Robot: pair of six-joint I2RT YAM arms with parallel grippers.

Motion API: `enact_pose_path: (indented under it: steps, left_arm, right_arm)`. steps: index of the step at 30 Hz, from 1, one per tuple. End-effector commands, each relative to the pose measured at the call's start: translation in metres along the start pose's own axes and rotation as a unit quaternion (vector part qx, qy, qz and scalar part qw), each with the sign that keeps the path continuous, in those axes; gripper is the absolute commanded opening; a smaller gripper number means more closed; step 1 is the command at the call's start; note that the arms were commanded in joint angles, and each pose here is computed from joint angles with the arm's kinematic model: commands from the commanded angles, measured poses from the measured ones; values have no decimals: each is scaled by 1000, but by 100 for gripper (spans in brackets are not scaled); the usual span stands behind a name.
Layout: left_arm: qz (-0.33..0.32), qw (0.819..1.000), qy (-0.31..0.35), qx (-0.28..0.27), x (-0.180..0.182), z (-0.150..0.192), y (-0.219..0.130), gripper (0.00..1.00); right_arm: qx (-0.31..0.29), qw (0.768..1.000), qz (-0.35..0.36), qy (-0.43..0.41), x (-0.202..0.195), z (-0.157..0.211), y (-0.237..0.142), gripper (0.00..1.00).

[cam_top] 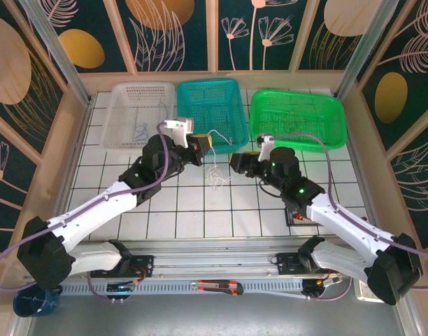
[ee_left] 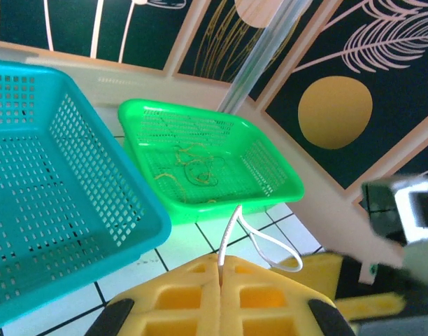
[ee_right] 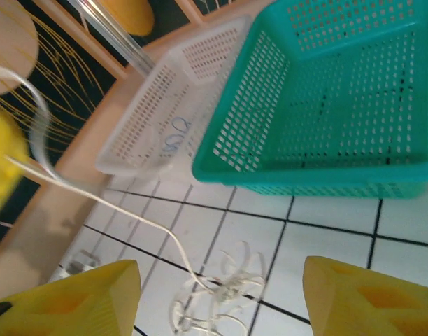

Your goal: Untangle the cables

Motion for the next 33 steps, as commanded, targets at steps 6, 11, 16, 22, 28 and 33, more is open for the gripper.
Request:
enact_pose_path:
  steps: [6, 11, 16, 22, 28, 33]
  left_arm:
    - [51, 998, -15, -24, -5, 1, -9, 0]
    - [58, 998, -19, -28, -4, 3, -12, 0]
    - [66, 997, -23, -23, -3, 6, -12, 0]
    - [77, 996, -32, -13, -1, 12, -11, 0]
    - [88, 995, -38, -6, 2, 19, -13, 0]
    - [89, 995, -36, 3, 3, 23, -13, 0]
  right_arm:
    - [-22, 992, -99, 69, 25, -31, 9, 66]
    - [-22, 985, -133, 111, 28, -29, 19, 66]
    - [-42, 979, -149, 134, 29, -33, 28, 66]
    - [-68, 972, -165, 151, 31, -47, 39, 67]
    - [-87, 962, -183, 181, 25, -55, 53, 67]
    - [-90, 954, -210, 192, 25, -61, 60, 50]
Point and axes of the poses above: each hand's point on the last joint's axis, 136 mm out from that joint toward the fingers, its own y axis out along the fingers, its own x axis along the line the jaws close on, z = x × y, the point moved 8 cm from there along -y, back along the fingers, and after that the axes turned 11 degrees about -y, right-handed, at the moved point
